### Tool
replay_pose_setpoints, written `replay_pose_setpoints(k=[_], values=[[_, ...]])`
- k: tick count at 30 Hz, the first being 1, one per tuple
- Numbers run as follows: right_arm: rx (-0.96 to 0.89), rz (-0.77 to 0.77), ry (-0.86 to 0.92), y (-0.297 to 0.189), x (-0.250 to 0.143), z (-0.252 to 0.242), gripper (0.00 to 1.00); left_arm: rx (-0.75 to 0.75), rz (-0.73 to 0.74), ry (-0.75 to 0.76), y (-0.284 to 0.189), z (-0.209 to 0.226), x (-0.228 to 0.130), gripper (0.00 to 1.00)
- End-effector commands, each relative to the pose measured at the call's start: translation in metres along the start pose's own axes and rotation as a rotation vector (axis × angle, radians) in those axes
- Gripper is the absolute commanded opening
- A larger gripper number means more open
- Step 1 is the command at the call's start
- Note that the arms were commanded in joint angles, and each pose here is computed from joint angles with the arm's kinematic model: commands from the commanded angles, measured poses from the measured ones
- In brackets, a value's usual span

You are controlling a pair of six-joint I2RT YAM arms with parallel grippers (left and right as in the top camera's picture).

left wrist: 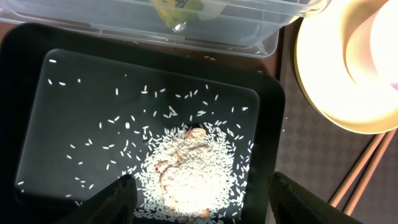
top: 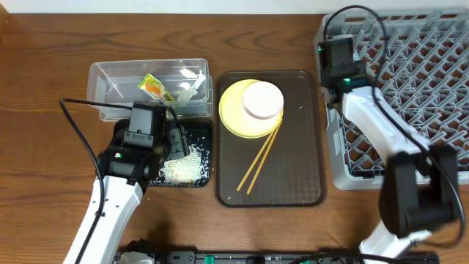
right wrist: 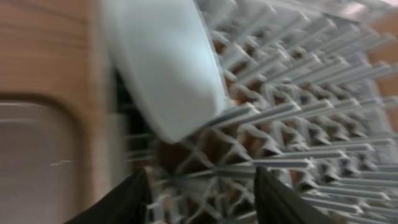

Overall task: Sort waste into correct bins and load items into the dishwasher rack
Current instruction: 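Grasp the pink bowl on the yellow plate with the right gripper, then carry the pink bowl into the dish rack and set it down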

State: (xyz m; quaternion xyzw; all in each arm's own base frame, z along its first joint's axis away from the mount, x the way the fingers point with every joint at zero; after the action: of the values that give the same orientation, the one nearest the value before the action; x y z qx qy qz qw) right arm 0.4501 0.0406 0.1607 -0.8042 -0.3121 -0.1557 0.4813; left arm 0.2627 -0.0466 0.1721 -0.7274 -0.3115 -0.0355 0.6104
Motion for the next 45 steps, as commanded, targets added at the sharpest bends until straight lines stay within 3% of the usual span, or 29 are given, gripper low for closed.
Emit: replay_pose_setpoints(k=[1, 5, 7, 18, 23, 26, 30, 35, 39, 45], values=[[0.321, -0.129, 0.058, -0.040, 0.025, 0.033, 0.55, 0.005, -0.011, -0.008, -0.002, 0.000, 0.004, 0.70], [0.628, -0.175, 0.094, -0.067, 0.034, 0.071, 0.55, 0.005, -0.011, -0.008, -0.002, 0.000, 0.004, 0.70], [0.694, -0.140, 0.107, -0.069, 0.029, 0.087, 0.54, 0.005, -0.011, -0.008, -0.002, 0.000, 0.004, 0.70], [0.718, 0.121, 0.123, -0.029, -0.019, 0.158, 0.38, 0.005, -0.011, -0.008, -0.002, 0.000, 0.004, 0.70], [0.683, 0.184, 0.162, -0.014, -0.031, 0.165, 0.24, 0.005, -0.011, -0.008, -0.002, 0.000, 0.004, 0.70], [0.684, 0.174, 0.168, -0.017, -0.028, 0.163, 0.01, 0.005, -0.011, -0.008, -0.002, 0.000, 0.004, 0.70], [0.659, 0.107, 0.198, -0.029, -0.010, 0.141, 0.01, 0.005, -0.011, -0.008, -0.002, 0.000, 0.004, 0.70], [0.518, -0.049, 0.251, -0.057, 0.021, 0.078, 0.01, 0.005, -0.010, -0.008, -0.002, 0.000, 0.003, 0.70], [0.319, -0.192, 0.242, -0.081, 0.039, 0.010, 0.01, 0.005, -0.011, -0.008, -0.002, 0.000, 0.004, 0.70], [-0.135, -0.292, 0.127, -0.091, 0.051, -0.091, 0.01, 0.005, -0.011, -0.008, -0.002, 0.000, 0.004, 0.70]])
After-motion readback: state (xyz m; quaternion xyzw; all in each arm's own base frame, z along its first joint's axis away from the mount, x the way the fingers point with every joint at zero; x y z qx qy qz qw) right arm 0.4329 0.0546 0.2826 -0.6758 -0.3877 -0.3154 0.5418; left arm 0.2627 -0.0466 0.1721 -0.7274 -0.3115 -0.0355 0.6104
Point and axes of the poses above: each gripper's point midway between its finger pads, its own y axis out along the fingers, its own z axis along the line the jaws close on, x = y × z, the point moved 4 cm from there along -y, back along the fingers, and after that the axes turned 12 degrees about -y, right-handed, at the moved point
